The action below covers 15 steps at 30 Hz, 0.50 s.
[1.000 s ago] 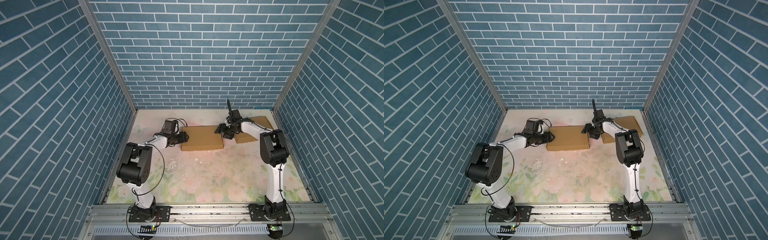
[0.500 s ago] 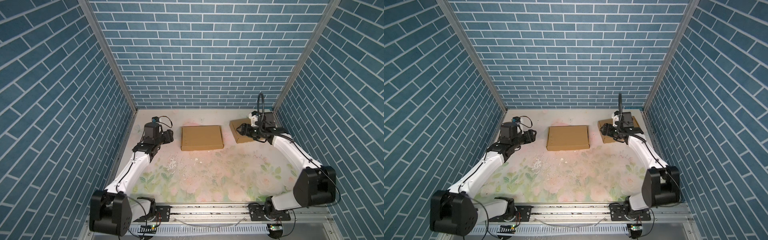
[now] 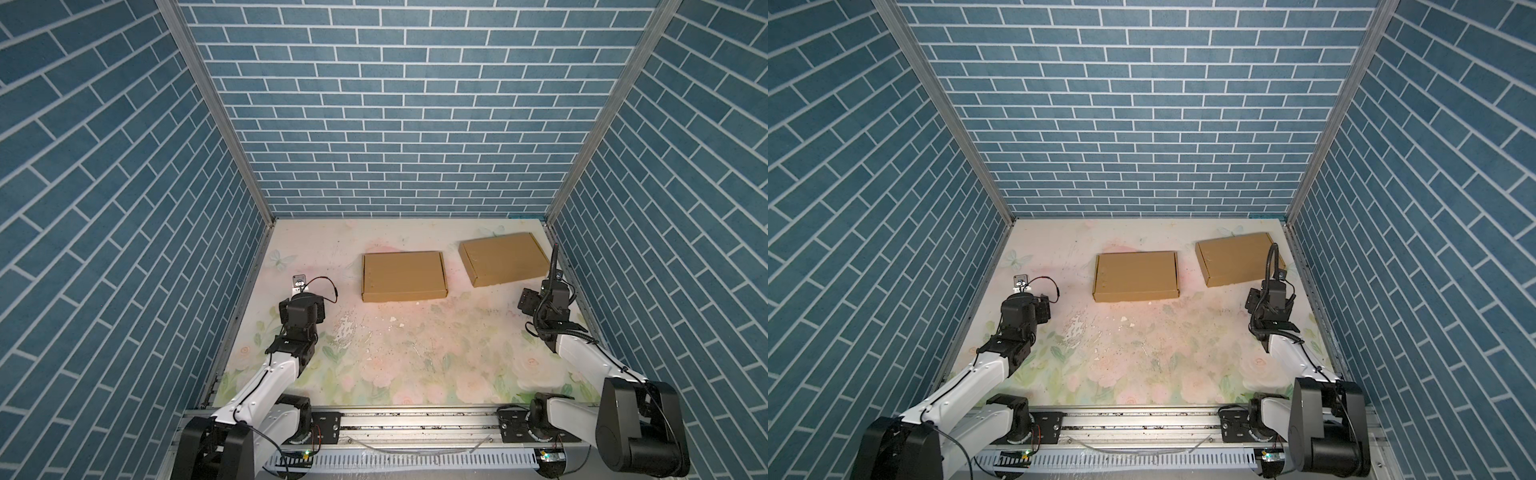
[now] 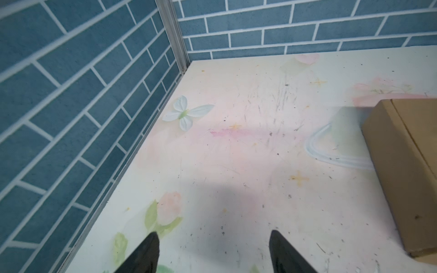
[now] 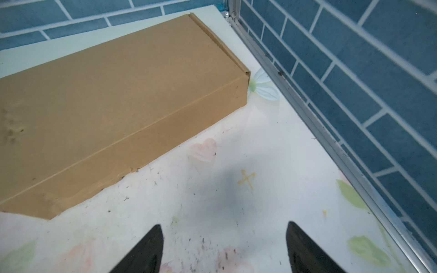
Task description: Fold the paper box
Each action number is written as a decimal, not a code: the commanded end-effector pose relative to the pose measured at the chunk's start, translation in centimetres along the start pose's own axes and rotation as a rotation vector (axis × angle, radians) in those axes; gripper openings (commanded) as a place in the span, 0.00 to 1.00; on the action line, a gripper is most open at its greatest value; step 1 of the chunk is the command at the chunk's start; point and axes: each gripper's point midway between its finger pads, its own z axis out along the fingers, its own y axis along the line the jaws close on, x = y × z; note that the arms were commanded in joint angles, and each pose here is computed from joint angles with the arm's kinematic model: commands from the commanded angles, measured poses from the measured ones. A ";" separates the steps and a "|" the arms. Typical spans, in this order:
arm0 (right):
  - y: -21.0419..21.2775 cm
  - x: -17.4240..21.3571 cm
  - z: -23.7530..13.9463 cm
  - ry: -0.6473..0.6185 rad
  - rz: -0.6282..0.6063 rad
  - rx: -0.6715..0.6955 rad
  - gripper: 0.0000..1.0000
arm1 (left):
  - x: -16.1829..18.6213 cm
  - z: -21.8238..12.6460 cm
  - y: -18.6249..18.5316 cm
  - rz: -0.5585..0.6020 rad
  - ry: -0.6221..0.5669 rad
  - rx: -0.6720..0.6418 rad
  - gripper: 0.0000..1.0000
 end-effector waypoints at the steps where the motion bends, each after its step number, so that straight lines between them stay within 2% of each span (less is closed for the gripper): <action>1: -1.0 -2.9 0.5 -0.175 0.003 0.065 0.80 | -2.7 0.1 0.0 -0.039 -0.192 -0.006 0.76; 6: -0.6 -2.5 1.8 -0.192 0.018 0.049 0.79 | -2.8 1.4 -2.0 -0.022 -0.264 0.075 0.79; 8: -0.2 -2.7 2.1 -0.197 0.014 0.035 0.79 | -2.8 2.1 -2.4 -0.001 -0.222 0.081 0.80; 10: 0.1 -2.9 2.4 -0.195 0.003 0.026 0.79 | -3.2 2.3 -3.1 0.044 -0.251 0.108 0.80; 15: 1.2 -3.1 2.7 -0.203 -0.040 -0.027 0.79 | -2.9 2.8 -3.1 0.054 -0.306 0.103 0.80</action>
